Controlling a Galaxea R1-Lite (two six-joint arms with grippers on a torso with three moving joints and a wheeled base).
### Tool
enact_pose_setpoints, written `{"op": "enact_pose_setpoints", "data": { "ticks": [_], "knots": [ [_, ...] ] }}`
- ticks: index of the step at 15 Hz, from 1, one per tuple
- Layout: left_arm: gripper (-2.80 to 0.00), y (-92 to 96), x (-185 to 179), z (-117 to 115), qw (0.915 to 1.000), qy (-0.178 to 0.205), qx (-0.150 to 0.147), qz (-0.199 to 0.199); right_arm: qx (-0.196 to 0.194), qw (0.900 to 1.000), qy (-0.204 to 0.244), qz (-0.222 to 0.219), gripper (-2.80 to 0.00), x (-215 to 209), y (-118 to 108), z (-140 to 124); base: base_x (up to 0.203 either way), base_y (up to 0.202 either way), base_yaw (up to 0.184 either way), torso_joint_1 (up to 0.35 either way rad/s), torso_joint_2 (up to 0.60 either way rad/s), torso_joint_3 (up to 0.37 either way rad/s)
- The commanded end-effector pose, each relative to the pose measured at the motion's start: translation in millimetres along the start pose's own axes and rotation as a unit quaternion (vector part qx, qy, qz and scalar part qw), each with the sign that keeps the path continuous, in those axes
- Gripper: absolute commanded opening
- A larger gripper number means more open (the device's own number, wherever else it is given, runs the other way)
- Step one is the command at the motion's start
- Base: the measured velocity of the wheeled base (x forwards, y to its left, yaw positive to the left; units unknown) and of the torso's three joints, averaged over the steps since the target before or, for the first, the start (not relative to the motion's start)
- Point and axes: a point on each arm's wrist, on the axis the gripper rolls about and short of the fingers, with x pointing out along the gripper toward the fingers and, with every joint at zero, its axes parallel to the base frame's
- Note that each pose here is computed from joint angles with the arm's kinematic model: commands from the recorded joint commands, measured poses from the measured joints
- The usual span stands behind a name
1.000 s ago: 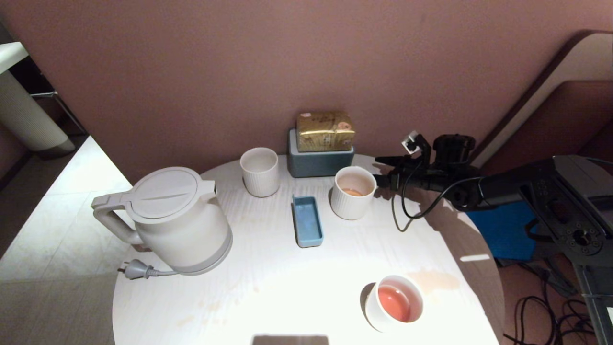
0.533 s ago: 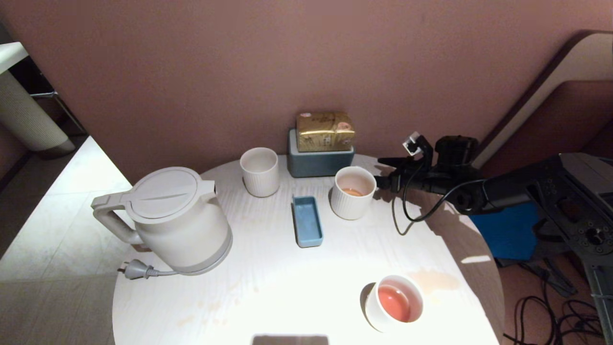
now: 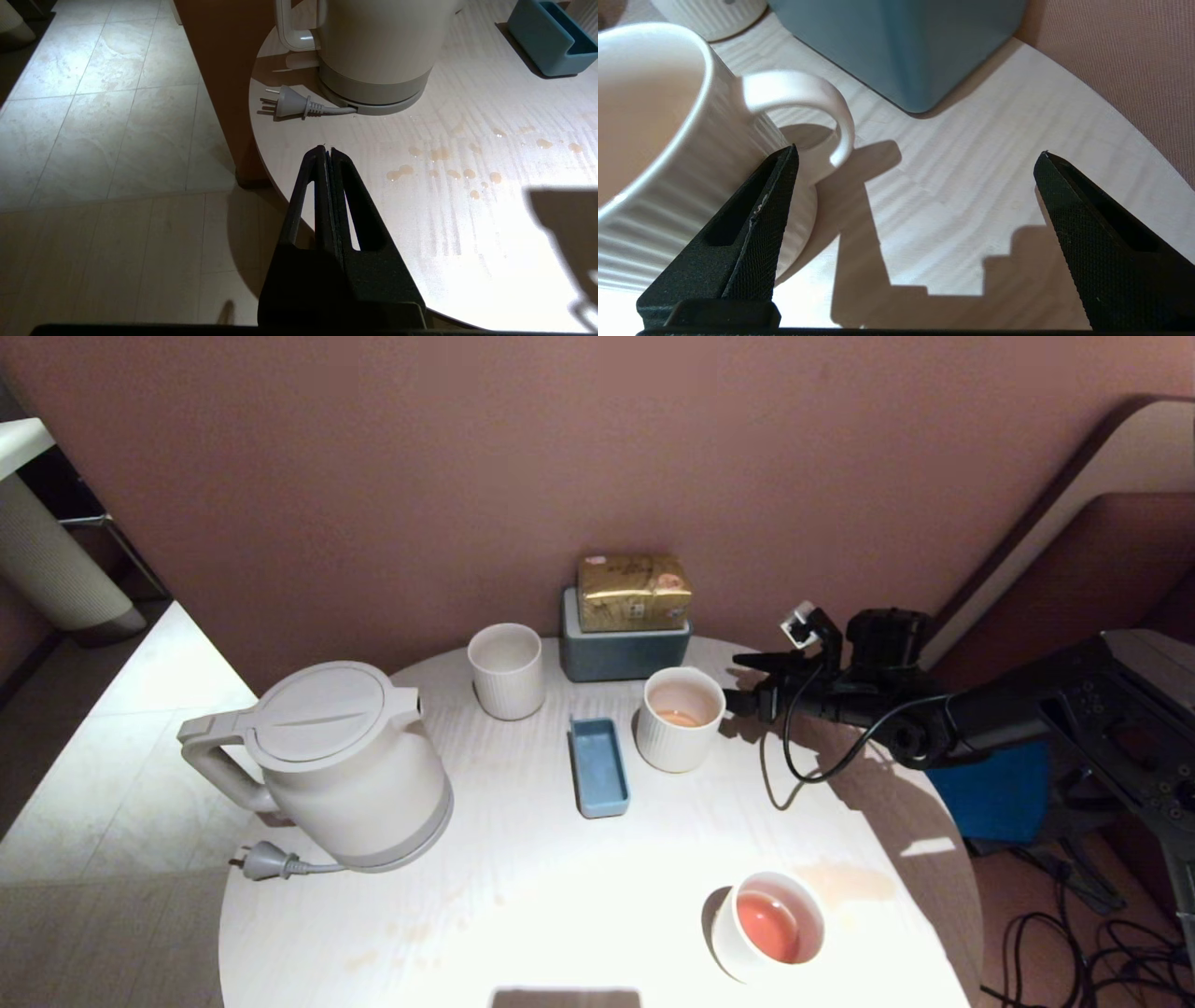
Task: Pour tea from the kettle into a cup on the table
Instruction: Pick up the cup
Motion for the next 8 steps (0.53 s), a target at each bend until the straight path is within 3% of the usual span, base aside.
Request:
{"op": "enact_pose_setpoints", "data": {
  "ticks": [1, 8],
  "knots": [
    [-2.8, 0.0, 0, 0, 1.0, 0.0, 0.0, 0.0, -0.005, 1.0, -0.005, 0.001, 0.0, -1, 3, 5, 0.0, 0.0, 0.0, 0.0, 0.0, 0.0],
    [-2.8, 0.0, 0, 0, 1.0, 0.0, 0.0, 0.0, -0.013, 1.0, -0.013, 0.0, 0.0, 3, -1, 19, 0.0, 0.0, 0.0, 0.0, 0.0, 0.0]
  ]
}}
